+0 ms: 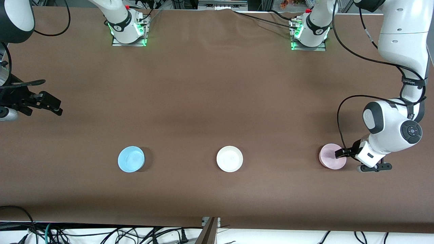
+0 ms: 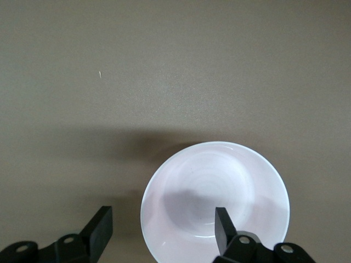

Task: Stack pink and blue bowls on white bowl
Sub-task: 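Lower the left gripper onto the pink bowl rim and close it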

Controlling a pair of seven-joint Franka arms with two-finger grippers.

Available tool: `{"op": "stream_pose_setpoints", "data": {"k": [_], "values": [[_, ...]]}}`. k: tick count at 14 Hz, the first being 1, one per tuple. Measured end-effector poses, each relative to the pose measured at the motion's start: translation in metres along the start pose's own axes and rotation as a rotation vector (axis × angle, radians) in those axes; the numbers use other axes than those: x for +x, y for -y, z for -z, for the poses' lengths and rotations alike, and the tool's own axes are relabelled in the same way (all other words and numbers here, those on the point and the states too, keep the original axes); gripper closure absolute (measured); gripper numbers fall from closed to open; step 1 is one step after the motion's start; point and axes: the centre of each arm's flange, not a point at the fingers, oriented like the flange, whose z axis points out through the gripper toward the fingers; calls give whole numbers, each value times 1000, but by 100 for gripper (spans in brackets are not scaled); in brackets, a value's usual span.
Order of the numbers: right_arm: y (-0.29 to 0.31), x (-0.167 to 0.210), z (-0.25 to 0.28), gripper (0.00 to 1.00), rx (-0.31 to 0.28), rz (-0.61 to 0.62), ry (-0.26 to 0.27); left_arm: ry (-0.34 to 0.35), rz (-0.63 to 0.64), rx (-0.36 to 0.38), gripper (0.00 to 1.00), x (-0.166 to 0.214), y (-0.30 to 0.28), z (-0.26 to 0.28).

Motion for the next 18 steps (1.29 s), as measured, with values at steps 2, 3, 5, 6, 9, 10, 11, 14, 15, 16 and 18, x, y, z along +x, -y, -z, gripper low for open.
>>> {"op": "stream_pose_setpoints", "data": {"k": [2,3,5,6,9,10,11,14,15,16,18], "values": [[0,0,0,0,0,-1,0,-3,0,2,19,-2,0,-8],[-1,0,0,0,0,-1,0,-2,0,2,19,-3,0,-12],[-1,0,0,0,0,-2,0,-3,0,2,21,-3,0,-15],[-2,0,0,0,0,-3,0,-5,0,3,21,-3,0,-15],[-2,0,0,0,0,-3,0,-7,0,3,31,-3,0,-15],[-3,0,0,0,0,-4,0,-7,0,3,31,-3,1,-15],[-4,0,0,0,0,-7,0,-7,1,3,35,-3,1,-15],[-5,1,0,0,1,-9,-6,-7,1,4,44,-3,2,-15],[-5,1,1,0,2,-9,-10,-7,-1,5,44,-3,3,-15],[-5,2,1,0,2,-9,-14,-7,-5,6,50,-3,5,-15],[-5,2,1,0,2,-10,-16,-7,-8,8,55,-3,9,-15]]}}
